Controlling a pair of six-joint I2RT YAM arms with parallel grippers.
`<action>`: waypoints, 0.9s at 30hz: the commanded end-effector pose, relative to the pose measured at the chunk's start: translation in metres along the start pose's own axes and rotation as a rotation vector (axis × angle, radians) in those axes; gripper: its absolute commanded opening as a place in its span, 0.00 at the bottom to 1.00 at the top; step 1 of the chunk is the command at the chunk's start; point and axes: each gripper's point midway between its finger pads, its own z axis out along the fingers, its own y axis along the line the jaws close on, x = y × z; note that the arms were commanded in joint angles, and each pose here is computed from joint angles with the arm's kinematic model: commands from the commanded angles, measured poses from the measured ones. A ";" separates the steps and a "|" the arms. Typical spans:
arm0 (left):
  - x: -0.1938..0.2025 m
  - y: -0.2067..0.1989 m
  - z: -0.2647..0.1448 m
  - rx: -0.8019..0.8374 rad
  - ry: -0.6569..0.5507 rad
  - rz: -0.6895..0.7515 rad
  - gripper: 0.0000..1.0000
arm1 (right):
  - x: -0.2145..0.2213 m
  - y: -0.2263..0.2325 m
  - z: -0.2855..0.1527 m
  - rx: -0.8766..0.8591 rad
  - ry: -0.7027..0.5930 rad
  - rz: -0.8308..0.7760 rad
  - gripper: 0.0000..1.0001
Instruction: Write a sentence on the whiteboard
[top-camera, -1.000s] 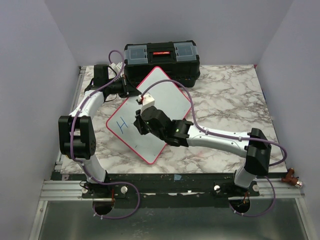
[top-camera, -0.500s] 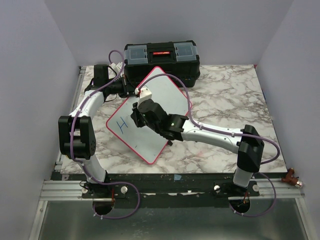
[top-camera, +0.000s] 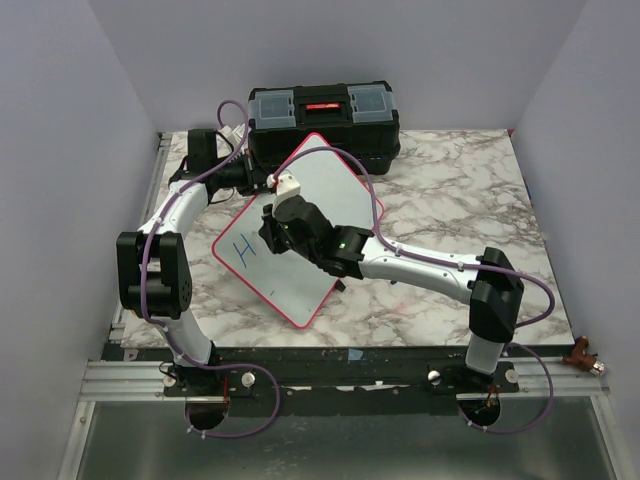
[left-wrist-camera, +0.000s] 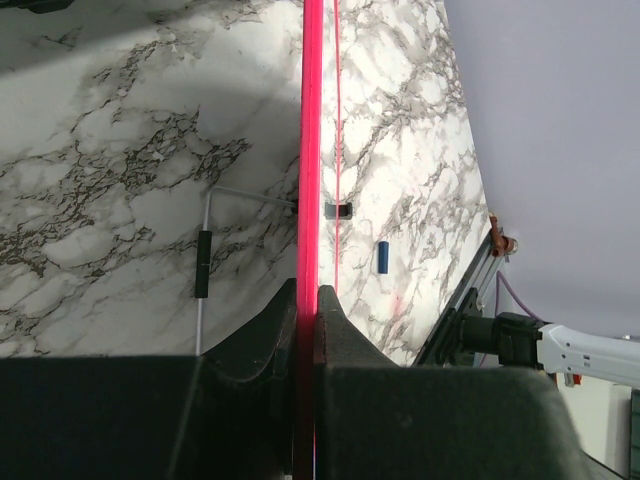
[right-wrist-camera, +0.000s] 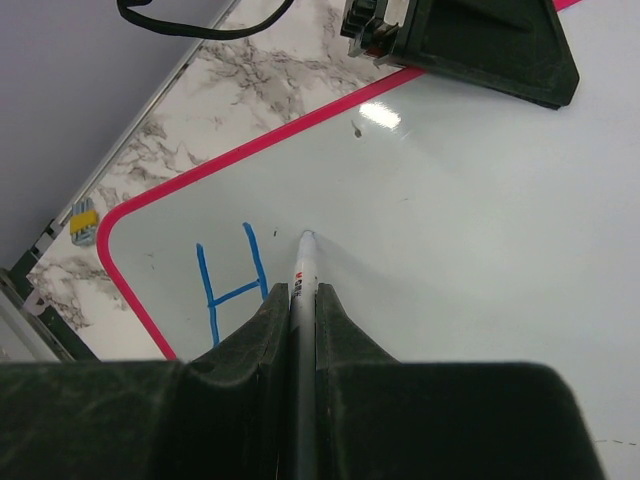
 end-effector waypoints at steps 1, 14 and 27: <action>-0.019 -0.010 -0.006 -0.023 -0.063 0.132 0.00 | 0.001 0.010 0.005 -0.046 0.005 -0.008 0.01; -0.019 -0.010 -0.006 -0.024 -0.063 0.131 0.00 | 0.028 0.013 -0.002 -0.096 0.084 0.018 0.01; -0.020 -0.010 -0.006 -0.025 -0.063 0.131 0.00 | 0.042 -0.004 -0.011 -0.038 0.111 0.021 0.01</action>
